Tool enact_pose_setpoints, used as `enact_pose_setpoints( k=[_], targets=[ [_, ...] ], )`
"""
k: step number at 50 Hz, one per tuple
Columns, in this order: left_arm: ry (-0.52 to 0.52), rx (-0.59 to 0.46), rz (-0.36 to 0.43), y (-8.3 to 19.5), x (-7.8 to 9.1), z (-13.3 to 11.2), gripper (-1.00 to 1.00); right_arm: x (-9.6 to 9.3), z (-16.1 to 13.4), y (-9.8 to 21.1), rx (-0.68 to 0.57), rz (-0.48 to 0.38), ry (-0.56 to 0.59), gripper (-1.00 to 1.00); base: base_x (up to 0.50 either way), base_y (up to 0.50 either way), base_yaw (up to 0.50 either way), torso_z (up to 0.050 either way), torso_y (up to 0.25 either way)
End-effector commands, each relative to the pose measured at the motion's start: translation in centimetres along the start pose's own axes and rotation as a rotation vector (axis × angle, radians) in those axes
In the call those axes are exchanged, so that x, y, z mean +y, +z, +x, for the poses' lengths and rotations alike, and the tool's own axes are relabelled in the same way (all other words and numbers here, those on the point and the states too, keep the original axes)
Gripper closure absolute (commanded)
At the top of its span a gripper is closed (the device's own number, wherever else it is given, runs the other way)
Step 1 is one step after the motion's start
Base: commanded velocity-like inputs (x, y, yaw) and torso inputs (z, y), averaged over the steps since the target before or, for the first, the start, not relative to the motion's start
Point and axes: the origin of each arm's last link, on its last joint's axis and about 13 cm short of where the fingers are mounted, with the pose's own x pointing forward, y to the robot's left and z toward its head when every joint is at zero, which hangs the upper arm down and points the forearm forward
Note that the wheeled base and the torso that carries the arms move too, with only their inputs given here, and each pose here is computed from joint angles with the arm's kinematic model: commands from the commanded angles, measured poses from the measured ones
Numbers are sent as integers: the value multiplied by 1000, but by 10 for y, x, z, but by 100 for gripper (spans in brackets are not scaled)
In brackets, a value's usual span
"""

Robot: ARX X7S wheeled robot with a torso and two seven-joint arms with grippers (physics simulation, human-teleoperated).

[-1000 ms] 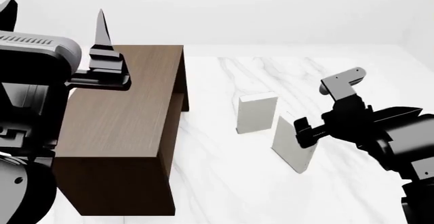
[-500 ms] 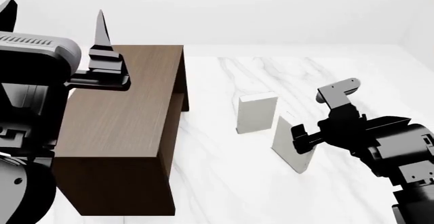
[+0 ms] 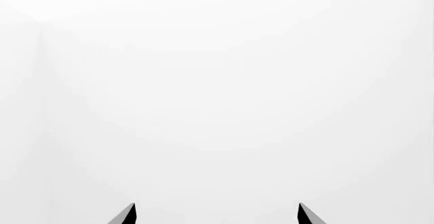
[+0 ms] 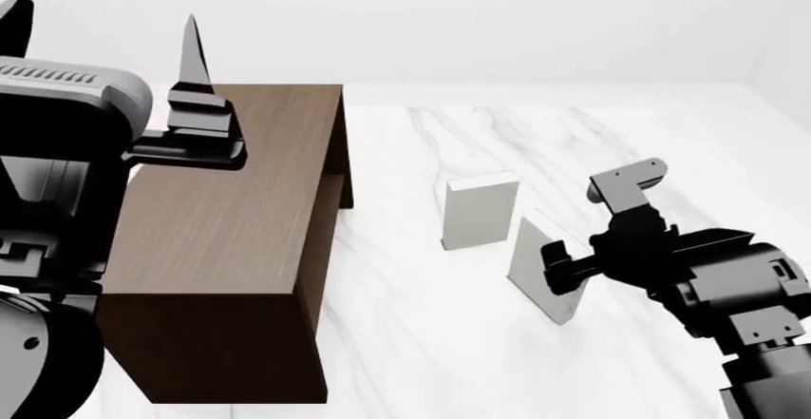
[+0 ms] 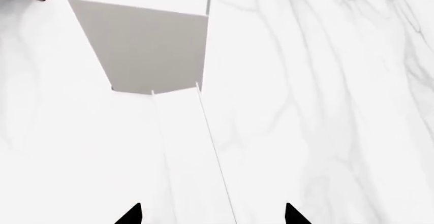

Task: Pick up the book on the right and place it under the cabinet shelf.

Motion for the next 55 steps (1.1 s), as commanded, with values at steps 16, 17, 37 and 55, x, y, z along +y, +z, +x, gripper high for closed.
enact_pose_setpoints(
  k=[16, 17, 37, 55],
  targets=[
    [-5, -3, 4, 0, -1, 1, -100, 0, 13, -13, 20, 21, -3, -100, 0, 0, 0, 0, 0],
    [-5, -3, 4, 0, -1, 1, -100, 0, 13, -14, 21, 21, -2, -100, 0, 0, 0, 0, 0],
    [-7, -2, 5, 0, -2, 0, -100, 0, 20, -22, 41, 30, -1, -100, 0, 0, 0, 0, 0],
    [-4, 0, 5, -1, -2, 0, -100, 1, 16, -16, 15, 7, -4, 100, 0, 0, 0, 0, 0]
  ],
)
